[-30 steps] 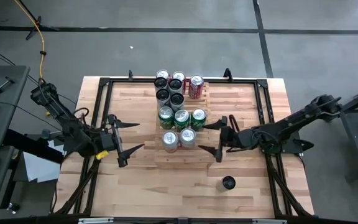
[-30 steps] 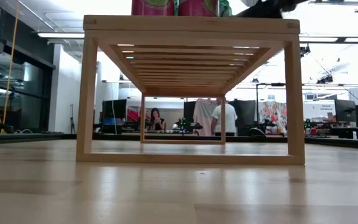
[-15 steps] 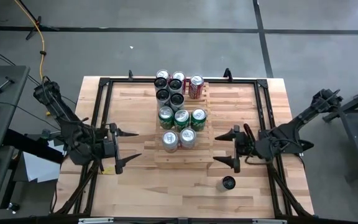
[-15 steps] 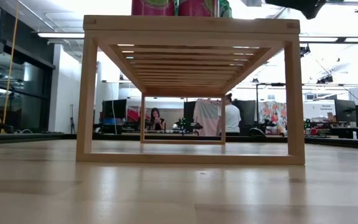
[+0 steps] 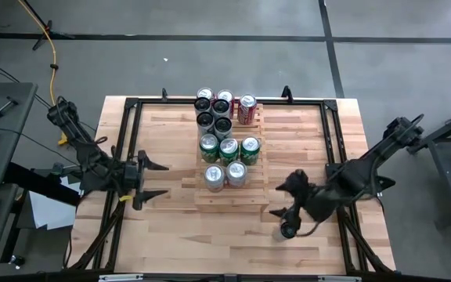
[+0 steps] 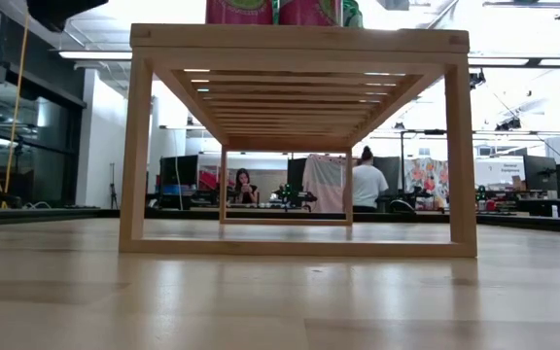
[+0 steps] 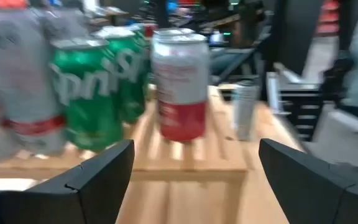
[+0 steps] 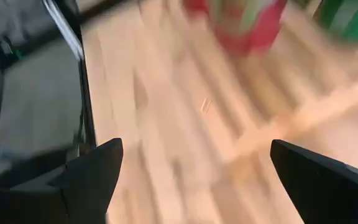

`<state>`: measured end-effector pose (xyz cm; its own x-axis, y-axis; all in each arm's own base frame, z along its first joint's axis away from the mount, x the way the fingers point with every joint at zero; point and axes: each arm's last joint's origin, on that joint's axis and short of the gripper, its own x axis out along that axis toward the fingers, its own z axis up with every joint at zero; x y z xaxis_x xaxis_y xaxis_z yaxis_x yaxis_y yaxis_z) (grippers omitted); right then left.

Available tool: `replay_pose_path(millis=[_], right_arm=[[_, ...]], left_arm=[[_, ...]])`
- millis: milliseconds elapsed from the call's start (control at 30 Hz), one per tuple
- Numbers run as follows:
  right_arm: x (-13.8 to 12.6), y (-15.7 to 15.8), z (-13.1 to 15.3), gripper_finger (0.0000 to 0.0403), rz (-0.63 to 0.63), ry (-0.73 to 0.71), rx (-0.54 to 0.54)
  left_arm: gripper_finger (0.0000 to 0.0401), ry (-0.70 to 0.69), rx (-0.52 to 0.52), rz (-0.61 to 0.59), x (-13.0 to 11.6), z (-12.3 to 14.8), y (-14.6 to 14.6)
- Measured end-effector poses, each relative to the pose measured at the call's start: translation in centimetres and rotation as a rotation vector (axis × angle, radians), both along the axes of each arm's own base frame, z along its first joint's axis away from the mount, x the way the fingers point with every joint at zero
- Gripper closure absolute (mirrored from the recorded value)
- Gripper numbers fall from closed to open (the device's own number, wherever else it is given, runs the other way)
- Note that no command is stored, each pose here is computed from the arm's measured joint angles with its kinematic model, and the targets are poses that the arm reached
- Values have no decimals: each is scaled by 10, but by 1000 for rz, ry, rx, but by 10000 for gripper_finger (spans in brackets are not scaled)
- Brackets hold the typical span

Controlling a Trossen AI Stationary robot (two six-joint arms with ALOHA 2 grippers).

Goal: Place canned beverage on shelf
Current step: Align the peach vibe celsius soda can with the other peach vibe celsius soda can on the shelf

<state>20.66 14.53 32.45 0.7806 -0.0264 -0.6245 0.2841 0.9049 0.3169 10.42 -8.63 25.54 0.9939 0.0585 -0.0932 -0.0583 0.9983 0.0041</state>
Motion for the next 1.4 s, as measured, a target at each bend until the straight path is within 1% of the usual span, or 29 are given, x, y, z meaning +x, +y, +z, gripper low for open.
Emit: replay_pose_path(millis=[100,200,300,400,467,533,667,767,1000,1100,1200,1300,1400], right_arm=[[13,15,-4,9,10,178,72],[26,31,-12,9,9,378,112],[35,48,-19,9,1,574,89],[39,66,-23,9,-9,713,34],[42,77,-23,9,-6,739,-2],[46,85,-21,9,-6,730,-35],[52,95,-20,9,-5,714,-34],[52,95,-23,9,-43,716,-40],[45,86,-39,9,-129,819,-107],[44,85,-41,9,-131,825,-107],[46,87,-41,11,-105,815,-95],[45,88,-41,28,-98,822,-92],[45,88,-42,71,-96,823,-92]], left_arm=[[66,-1,-43,-47,-3,-6,4],[66,-8,-60,-41,-3,-5,6],[66,-10,-63,-41,-3,-5,6],[66,-12,-64,-39,-3,-5,6],[66,-12,-63,-39,-3,-5,6],[66,-14,-64,-39,-3,-5,6],[66,-14,-48,-40,-3,-5,6],[66,-14,-47,-40,-3,-5,6],[66,-13,-46,-40,-3,-5,6],[66,-13,-46,-40,-3,-5,6],[66,-13,-46,-40,-3,-5,6],[66,-13,-47,-39,-3,-5,6],[66,-13,-47,-39,-3,-5,6]])
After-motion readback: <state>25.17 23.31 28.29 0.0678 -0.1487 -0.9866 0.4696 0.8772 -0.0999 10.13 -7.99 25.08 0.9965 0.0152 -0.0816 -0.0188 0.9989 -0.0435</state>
